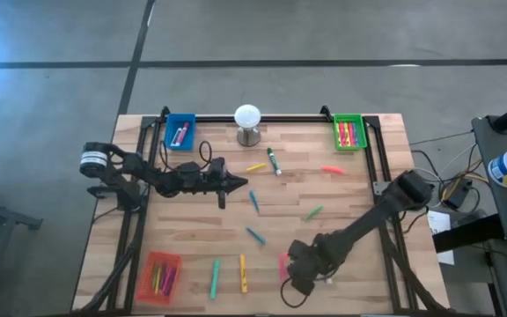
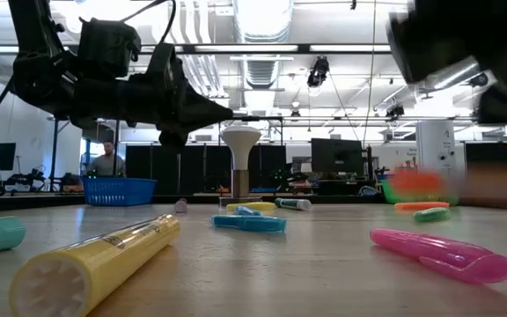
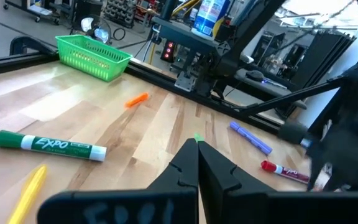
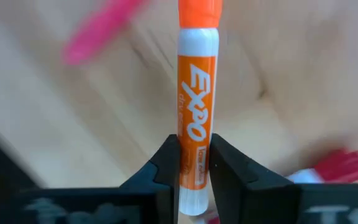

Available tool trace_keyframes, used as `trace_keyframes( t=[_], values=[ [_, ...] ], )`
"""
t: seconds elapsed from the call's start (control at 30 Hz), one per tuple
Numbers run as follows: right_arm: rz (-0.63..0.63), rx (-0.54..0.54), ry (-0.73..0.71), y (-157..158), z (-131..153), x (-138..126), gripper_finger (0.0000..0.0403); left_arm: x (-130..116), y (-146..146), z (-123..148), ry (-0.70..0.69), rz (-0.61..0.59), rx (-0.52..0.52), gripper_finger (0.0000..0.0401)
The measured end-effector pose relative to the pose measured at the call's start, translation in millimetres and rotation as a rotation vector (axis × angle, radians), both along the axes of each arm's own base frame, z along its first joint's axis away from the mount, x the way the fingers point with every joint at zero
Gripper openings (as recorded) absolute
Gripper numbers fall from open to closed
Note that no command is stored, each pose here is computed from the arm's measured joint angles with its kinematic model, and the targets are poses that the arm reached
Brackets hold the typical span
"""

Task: Pick & Place Markers
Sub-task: Put the orange marker pen into the blue bin

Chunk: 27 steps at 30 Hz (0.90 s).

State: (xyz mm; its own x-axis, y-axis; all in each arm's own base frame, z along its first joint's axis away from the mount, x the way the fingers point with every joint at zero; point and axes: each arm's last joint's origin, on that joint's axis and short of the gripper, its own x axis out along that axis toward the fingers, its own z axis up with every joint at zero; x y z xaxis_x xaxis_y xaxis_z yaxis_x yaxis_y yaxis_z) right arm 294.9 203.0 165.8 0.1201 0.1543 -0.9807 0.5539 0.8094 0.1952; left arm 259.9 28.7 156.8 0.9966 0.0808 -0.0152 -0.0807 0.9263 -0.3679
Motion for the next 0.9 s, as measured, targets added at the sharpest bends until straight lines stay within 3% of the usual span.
trace_keyframes(
  t=[0.17,0.4,0.5,0.67,0.9],
  values=[
    [0.213,-0.049,-0.160,-30,9,-4,0.0053,0,0,-5,0.051,0.000,-0.006,0.0000],
    [0.376,-0.062,-0.584,-90,-7,-11,0.0065,-1,-1,-12,0.125,0.011,0.001,0.0000],
    [0.399,-0.077,-0.800,-114,-10,-13,0.0066,-1,-1,-12,0.122,0.086,-0.012,0.0007],
    [0.381,-0.174,-1.015,-148,-21,-22,0.0068,7,0,-5,0.096,0.128,-0.072,0.0046],
    [0.336,-0.290,-1.256,-178,-27,-31,0.0069,28,-1,15,0.058,0.023,-0.049,0.0093]
  ],
)
